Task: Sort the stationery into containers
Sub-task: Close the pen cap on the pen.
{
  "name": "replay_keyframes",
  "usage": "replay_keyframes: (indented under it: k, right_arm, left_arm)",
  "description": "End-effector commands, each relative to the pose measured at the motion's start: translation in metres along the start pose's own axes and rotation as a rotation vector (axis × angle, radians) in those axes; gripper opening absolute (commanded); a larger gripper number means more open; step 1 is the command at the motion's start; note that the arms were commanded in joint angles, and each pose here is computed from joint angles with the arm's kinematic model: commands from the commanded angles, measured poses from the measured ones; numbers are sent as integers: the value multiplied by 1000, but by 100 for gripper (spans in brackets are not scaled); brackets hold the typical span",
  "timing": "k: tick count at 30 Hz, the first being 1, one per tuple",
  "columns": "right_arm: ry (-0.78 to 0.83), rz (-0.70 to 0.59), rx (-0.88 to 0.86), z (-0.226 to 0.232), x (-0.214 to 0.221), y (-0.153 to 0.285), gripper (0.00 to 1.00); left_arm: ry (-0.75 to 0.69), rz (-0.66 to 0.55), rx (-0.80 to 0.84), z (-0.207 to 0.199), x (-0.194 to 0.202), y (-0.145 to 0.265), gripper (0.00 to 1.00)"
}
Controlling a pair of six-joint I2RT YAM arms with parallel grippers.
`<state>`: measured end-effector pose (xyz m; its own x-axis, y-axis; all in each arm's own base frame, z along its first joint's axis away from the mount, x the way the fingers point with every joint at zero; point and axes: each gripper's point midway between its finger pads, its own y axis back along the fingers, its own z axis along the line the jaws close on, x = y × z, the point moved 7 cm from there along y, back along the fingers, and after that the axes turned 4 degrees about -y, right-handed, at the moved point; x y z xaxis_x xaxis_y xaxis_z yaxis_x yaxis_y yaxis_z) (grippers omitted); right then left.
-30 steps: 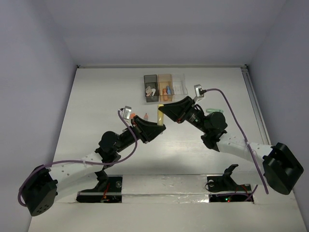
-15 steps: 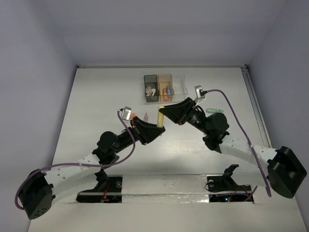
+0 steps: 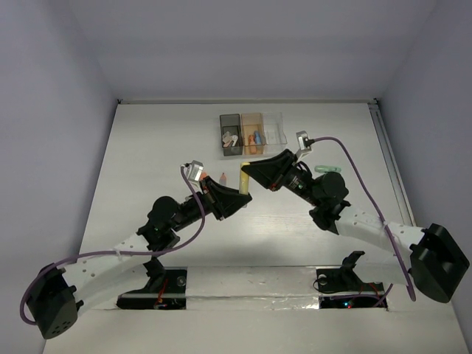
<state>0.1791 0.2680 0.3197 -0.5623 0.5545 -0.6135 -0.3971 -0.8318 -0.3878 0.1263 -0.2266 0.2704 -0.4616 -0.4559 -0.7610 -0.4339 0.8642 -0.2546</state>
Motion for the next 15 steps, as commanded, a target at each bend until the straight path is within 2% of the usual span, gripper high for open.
replay_keyframes:
  k: [1,15]
  right_arm:
    - [-49,257,57,-18,56,23,0]
    - [-114,367,102,-31,97,42,0]
  left_arm:
    - [-109,-328,172,-52,-86,-6,0]
    - [-162,-354,190,-61,-114,-1,0]
